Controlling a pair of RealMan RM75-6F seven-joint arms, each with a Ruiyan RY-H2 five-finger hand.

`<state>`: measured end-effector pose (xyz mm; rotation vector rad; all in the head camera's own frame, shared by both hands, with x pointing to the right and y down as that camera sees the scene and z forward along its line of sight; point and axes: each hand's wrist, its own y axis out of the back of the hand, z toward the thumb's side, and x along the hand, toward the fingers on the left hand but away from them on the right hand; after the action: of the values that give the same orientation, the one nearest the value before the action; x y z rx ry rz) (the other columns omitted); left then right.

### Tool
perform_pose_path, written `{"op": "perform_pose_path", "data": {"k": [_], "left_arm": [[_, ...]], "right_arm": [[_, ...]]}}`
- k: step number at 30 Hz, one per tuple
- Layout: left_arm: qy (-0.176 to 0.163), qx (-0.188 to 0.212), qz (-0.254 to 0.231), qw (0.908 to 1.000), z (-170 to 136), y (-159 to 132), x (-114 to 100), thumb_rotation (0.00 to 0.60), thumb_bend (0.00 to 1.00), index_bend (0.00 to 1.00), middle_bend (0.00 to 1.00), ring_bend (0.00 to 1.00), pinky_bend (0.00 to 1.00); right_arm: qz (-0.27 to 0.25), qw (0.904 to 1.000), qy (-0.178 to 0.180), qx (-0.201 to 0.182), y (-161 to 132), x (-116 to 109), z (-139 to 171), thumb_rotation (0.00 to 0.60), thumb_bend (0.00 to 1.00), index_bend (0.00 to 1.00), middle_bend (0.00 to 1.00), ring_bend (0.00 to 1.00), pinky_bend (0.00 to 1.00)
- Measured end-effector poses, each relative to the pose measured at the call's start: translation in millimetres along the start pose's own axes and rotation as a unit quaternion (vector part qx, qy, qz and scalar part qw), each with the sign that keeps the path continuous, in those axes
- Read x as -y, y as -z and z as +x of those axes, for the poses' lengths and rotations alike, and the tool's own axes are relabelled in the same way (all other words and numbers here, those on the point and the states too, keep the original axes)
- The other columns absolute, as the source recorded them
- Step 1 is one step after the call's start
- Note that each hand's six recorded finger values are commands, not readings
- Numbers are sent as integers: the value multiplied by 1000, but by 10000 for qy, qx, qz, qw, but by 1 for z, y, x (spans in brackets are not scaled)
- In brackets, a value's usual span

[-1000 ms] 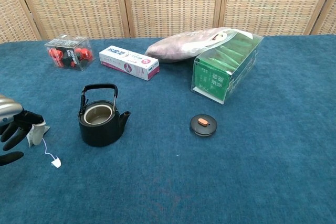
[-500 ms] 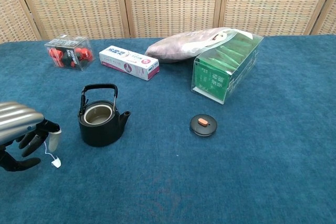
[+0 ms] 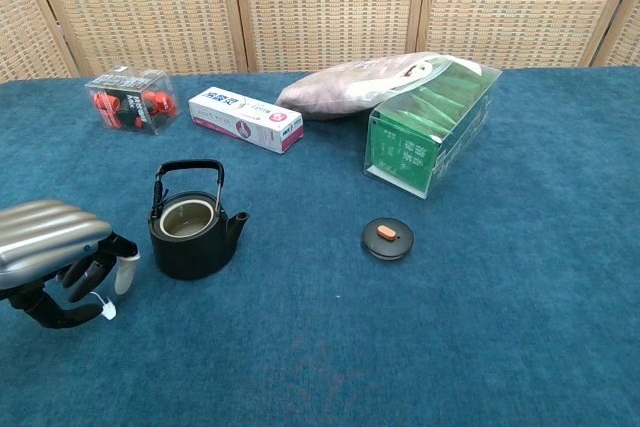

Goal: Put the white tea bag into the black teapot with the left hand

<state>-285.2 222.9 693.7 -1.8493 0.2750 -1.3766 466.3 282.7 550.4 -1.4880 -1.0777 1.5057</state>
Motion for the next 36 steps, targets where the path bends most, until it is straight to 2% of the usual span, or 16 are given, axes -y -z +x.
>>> {"op": "perform_pose_path", "data": {"k": [14, 24, 36], "left_arm": [[71, -35, -22, 10000, 4, -4, 6, 600, 411, 492, 689, 589, 513], [97, -48, -29, 9999, 2, -4, 9, 600, 411, 576, 689, 590, 513], [118, -50, -44, 9999, 2, -5, 12, 600, 411, 606, 692, 592, 513]], "right_arm": [[0, 10000, 4, 50, 3, 0, 3, 600, 71, 92, 117, 0, 84], [2, 10000, 9, 70, 4, 0, 4, 600, 71, 91, 118, 0, 84], [22, 10000, 3, 84, 4, -1, 4, 600, 71, 91, 118, 0, 83]]}}
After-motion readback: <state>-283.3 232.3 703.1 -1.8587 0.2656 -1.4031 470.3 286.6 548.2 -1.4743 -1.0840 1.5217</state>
